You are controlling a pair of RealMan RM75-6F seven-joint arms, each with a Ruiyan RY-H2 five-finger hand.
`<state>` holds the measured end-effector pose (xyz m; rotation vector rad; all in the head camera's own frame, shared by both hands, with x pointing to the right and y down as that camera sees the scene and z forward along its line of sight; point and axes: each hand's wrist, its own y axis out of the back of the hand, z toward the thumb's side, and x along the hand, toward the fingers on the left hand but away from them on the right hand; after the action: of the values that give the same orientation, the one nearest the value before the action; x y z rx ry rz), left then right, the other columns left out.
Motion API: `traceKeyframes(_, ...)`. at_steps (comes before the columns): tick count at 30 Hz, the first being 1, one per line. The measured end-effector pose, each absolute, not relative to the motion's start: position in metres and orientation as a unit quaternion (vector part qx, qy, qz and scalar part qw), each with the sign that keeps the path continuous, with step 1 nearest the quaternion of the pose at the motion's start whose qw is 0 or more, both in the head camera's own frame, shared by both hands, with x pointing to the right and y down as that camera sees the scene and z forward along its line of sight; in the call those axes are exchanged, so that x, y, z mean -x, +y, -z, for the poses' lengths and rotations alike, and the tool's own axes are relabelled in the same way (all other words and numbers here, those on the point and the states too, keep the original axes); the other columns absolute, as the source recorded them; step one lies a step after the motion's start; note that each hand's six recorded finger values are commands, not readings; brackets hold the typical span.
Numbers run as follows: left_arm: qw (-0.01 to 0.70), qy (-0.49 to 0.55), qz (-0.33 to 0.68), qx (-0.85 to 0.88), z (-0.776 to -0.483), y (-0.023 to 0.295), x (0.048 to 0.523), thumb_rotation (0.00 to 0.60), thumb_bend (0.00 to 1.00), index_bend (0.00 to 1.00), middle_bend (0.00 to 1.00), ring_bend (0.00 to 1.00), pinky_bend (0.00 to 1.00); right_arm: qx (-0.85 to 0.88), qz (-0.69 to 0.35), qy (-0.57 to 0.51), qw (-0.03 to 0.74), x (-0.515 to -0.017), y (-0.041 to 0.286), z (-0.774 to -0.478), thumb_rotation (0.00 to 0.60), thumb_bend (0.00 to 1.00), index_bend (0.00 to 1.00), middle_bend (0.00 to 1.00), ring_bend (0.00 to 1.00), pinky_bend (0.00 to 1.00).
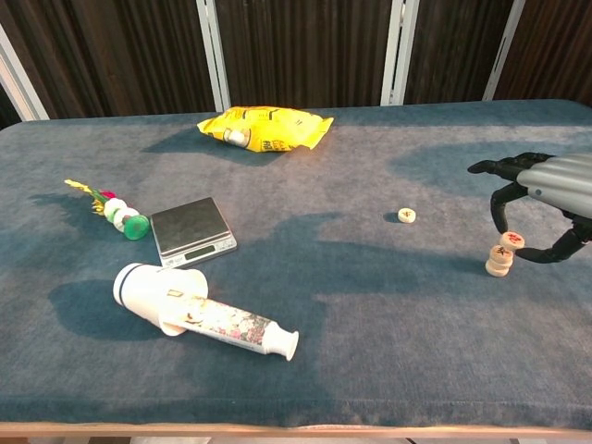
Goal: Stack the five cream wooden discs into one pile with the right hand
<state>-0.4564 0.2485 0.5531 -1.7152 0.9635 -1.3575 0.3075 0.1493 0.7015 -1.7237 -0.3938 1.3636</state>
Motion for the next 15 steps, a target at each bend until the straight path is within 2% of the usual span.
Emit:
traceKeyframes(10,0.366,0.375,0.526,0.669,-0.5532,0.248,0.4554,0.6,0.5,0.0,0.0,0.0,0.0,0.693,-0.555,-0.152,0.434,-0.3062,0.1504,-0.7069,0.6,0.49,0.63,0.08,0.0,0.0)
traceKeyframes(15,0.366,0.374,0.525,0.671,-0.554,0.2472,0.4539,0.6,0.5,0.0,0.0,0.0,0.0,0.696,-0.552,-0.154,0.433,-0.3047,0.1506,-0.7052,0.6,0.49,0.49,0.07,0.0,0.0)
